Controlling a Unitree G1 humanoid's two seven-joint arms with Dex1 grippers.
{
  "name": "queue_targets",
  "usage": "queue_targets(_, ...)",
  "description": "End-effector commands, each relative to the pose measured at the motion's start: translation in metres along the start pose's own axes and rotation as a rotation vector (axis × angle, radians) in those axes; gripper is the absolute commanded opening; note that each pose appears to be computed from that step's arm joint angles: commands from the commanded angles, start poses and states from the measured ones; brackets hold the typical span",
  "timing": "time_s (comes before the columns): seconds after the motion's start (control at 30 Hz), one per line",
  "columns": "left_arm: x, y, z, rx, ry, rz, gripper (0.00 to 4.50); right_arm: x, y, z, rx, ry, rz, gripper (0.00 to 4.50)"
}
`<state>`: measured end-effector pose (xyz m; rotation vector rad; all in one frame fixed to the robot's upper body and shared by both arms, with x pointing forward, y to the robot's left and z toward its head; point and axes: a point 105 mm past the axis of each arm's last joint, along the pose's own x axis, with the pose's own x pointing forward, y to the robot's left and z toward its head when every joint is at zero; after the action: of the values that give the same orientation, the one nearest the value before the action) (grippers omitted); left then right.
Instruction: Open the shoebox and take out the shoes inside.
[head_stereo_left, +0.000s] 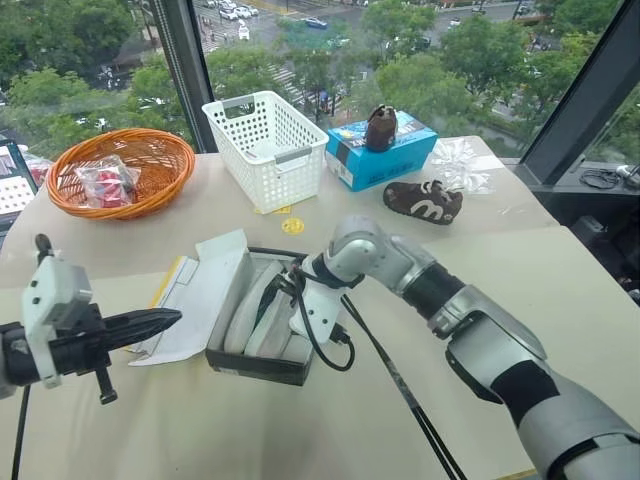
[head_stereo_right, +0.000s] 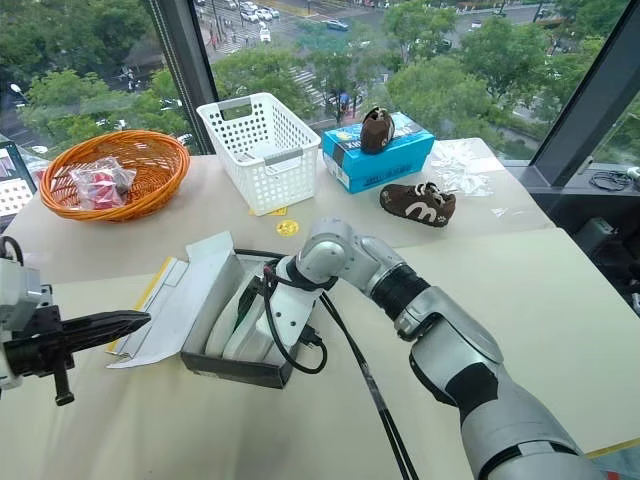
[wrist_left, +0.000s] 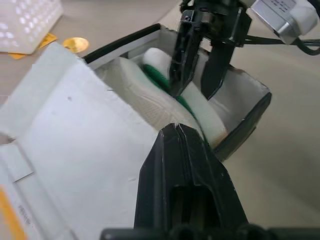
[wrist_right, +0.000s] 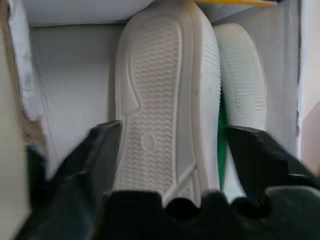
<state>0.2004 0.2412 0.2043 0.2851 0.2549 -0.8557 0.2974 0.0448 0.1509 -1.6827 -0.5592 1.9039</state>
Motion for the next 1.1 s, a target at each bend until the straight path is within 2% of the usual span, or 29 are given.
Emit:
queue_targets(0.03, -0.005, 0.001, 0.004, 0.022, 0.002, 0.023, 0.0, -0.002, -0.006, 0.001, 0.002, -0.009, -0.03, 2.42)
queue_targets(0.1, -0.005, 0.001, 0.003, 0.025, 0.003, 0.025, 0.0, -0.002, -0.01, 0.001, -0.003, -0.009, -0.042, 1.66)
queue_targets(0.17, -0.004, 0.002, 0.004, 0.03, 0.002, 0.029, 0.0, -0.002, -0.014, 0.001, -0.011, -0.007, -0.058, 1.16)
queue_targets(0.33, -0.002, 0.003, 0.004, 0.037, -0.002, 0.03, 0.0, -0.009, -0.029, 0.001, -0.05, 0.008, -0.122, 0.42)
queue_targets(0.6, 0.001, 0.004, 0.003, 0.039, -0.002, 0.018, 0.0, -0.042, -0.056, 0.01, -0.046, -0.029, -0.312, 0.38)
queue_targets(0.77, 0.001, 0.007, 0.004, 0.043, -0.002, 0.015, 0.0, -0.057, -0.058, 0.014, -0.026, -0.041, -0.366, 0.38)
queue_targets(1.03, 0.004, 0.01, 0.005, 0.051, -0.001, -0.007, 0.0, -0.057, -0.032, 0.014, -0.023, 0.004, -0.325, 0.38)
queue_targets(1.1, 0.005, 0.011, 0.005, 0.051, -0.001, -0.01, 0.0, -0.054, -0.023, 0.005, -0.08, 0.089, -0.286, 0.38)
